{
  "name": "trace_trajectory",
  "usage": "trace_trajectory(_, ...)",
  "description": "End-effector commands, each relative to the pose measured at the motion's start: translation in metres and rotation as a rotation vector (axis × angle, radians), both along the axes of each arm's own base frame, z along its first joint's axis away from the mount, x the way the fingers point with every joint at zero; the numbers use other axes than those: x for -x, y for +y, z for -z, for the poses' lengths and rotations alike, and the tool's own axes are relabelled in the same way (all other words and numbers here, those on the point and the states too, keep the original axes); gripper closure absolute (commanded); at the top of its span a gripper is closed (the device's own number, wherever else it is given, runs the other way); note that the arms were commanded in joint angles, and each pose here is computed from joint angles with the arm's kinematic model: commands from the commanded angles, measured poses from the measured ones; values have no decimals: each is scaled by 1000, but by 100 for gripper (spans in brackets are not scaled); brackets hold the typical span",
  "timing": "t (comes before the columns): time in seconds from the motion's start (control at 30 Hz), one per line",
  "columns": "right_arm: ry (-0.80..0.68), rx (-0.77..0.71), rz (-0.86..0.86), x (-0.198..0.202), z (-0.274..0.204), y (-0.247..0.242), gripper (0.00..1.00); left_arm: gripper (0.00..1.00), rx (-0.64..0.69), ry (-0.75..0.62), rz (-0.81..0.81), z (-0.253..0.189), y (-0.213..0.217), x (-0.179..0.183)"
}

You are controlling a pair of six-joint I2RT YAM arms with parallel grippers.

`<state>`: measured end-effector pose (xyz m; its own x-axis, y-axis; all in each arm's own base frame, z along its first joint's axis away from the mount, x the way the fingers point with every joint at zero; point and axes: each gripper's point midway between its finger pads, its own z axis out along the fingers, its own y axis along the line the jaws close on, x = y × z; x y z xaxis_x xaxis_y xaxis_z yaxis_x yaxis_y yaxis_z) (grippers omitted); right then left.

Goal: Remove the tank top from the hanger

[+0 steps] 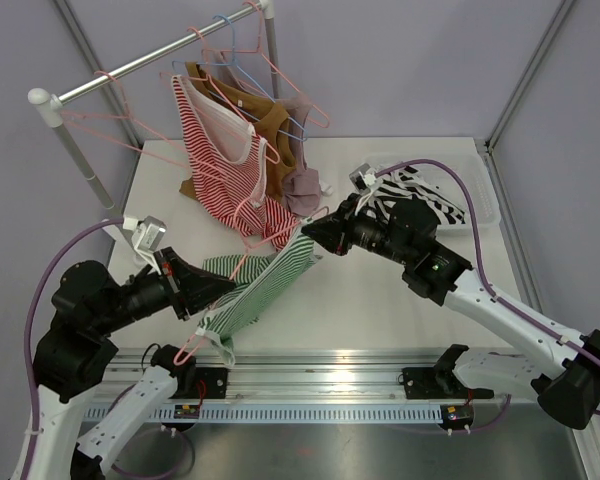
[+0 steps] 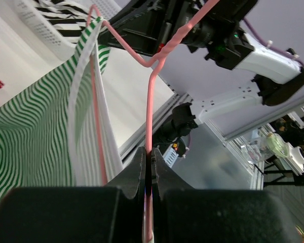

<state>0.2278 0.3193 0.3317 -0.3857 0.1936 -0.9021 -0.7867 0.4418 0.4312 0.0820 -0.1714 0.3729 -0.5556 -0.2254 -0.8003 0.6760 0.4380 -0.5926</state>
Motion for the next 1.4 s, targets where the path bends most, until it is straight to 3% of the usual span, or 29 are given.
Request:
trace_trajectory(0.0, -62, 0, 151, -21, -21, -16, 93, 100, -55, -38, -91, -2, 9, -16)
trace_trajectory(0.03, -53, 19, 189, -26, -16, -20, 100, 100, -68, -40, -117, 0, 12, -19)
trace_trajectory(0.3, 0, 226, 544, -77, 25, -81, 100, 100, -95, -37, -106, 15, 12, -21)
trace_trajectory(0.5, 106, 215, 615, -111, 43, -116, 100, 100, -67, -70, -73, 9, 9, -14)
trace_trajectory(0.6, 131, 224, 572, -117, 51, -112, 100, 100, -40, -87, -56, 1, 7, -10)
trace_trajectory(0.8, 132, 151, 322, -94, 42, -73, 100, 100, 28, -146, -46, -31, 1, -16)
trace_trajectory(0.93, 110, 44, -10, -41, 19, -41, 100, 100, 105, -215, -68, -66, -6, -35)
trace_trajectory(1.13, 9, -38, -372, 47, -14, -41, 100, 100, 226, -389, -135, -125, -14, -72)
trace_trajectory(1.2, -25, -23, -394, 66, -16, -51, 100, 100, 249, -451, -171, -140, -17, -91)
trace_trajectory(1.37, -36, 122, -132, 50, 8, -81, 100, 100, 311, -616, -327, -184, -19, -124)
